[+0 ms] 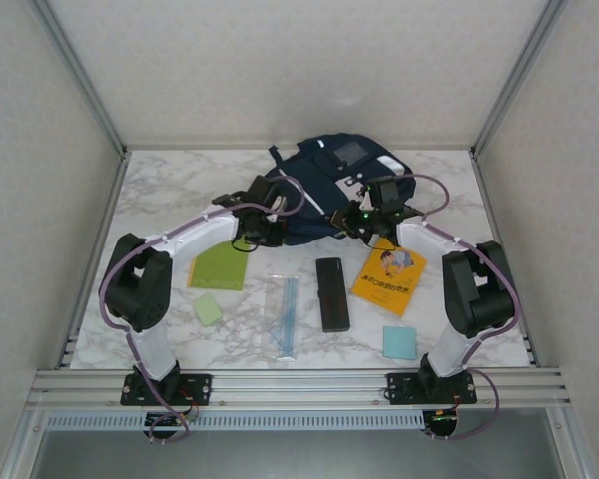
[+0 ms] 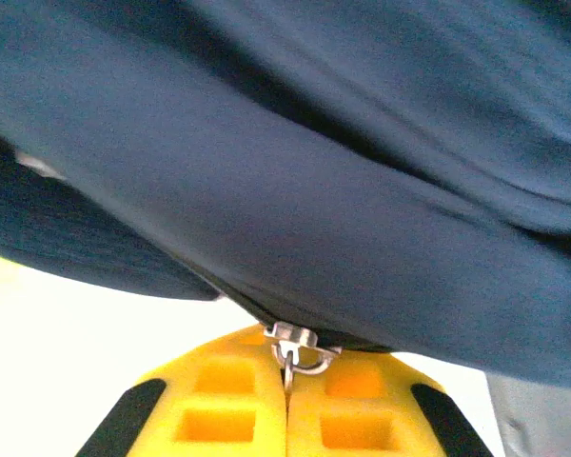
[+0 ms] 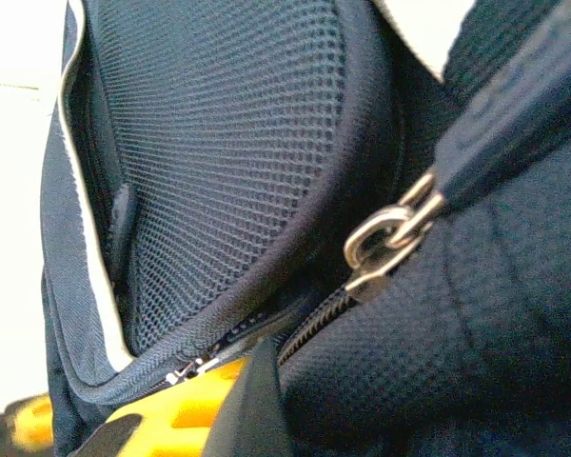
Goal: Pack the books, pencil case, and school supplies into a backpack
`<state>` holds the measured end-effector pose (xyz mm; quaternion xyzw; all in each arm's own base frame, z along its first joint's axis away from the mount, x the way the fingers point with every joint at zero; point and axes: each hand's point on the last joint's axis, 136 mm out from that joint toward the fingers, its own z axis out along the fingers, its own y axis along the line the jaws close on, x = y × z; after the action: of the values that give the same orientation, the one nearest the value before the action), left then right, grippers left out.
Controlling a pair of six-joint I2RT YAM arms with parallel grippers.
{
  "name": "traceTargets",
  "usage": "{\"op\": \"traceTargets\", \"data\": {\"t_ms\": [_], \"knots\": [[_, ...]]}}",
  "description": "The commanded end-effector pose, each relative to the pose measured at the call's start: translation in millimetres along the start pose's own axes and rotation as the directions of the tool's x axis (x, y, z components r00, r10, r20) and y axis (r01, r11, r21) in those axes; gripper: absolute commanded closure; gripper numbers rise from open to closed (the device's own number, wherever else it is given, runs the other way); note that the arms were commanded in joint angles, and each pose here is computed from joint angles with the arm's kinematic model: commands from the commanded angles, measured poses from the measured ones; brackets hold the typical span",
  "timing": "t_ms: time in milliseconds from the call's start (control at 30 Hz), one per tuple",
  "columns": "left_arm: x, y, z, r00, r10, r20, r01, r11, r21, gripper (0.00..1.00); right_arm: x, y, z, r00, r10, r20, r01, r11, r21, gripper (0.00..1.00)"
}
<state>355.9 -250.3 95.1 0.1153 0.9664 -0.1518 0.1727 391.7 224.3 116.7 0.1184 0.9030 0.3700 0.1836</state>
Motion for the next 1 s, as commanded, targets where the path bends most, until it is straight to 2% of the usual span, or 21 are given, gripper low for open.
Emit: {"op": "traceTargets", "data": {"t_ms": [0,100,233,400,533,600,633,667,700,733,767,967], "knots": [[0,60,-4,0.999,-0.047,-0.026,0.041,0.984,-0.176,1.0,-3,8,-30,0.956,-0.289,-0.051,0.29,0.957,0.016,1.0],[-10,68,-6,0.997,-0.077,-0.004,0.075,0.984,-0.164,1.0,-4,7,-38,0.905,-0.41,-0.115,0.415,0.91,0.013,1.0],[-11,31,-17,0.999,-0.046,0.021,0.046,0.998,-0.031,1.0,-21,-7,-40,0.88,-0.447,-0.163,0.461,0.885,0.062,1.0],[8,-40,-31,0.999,0.049,0.014,-0.05,0.986,0.157,1.0,-77,-15,-38,0.937,-0.341,-0.08,0.348,0.931,0.11,1.0],[18,-91,-45,0.996,0.082,0.018,-0.084,0.954,0.287,1.0,-126,-17,-33,0.981,-0.195,0.014,0.191,0.972,0.139,0.98],[18,-116,-51,0.997,0.074,0.03,-0.079,0.927,0.368,1.0,-142,-16,-30,0.991,-0.125,0.043,0.118,0.984,0.134,0.76],[16,-129,-55,0.997,0.073,0.04,-0.083,0.909,0.41,1.0,-147,-17,-30,0.995,-0.083,0.056,0.075,0.989,0.131,0.58],[14,-139,-57,0.996,0.076,0.048,-0.089,0.896,0.435,1.0,-149,-17,-32,0.997,-0.044,0.065,0.036,0.991,0.126,0.44],[10,-146,-59,0.995,0.076,0.059,-0.094,0.891,0.443,1.0,-149,-17,-34,0.997,-0.018,0.074,0.009,0.993,0.119,0.36],[7,-152,-57,0.995,0.079,0.065,-0.1,0.888,0.448,1.0,-146,-17,-38,0.996,0.003,0.086,-0.013,0.994,0.113,0.23],[2,-159,-57,0.994,0.078,0.076,-0.104,0.883,0.459,1.0,-141,-19,-43,0.995,0.025,0.098,-0.035,0.993,0.112,0.03],[-22,-188,-45,0.996,0.045,0.082,-0.081,0.855,0.513,1.0,-76,-40,-76,0.988,0.125,0.09,-0.138,0.979,0.152,0.01]]}}
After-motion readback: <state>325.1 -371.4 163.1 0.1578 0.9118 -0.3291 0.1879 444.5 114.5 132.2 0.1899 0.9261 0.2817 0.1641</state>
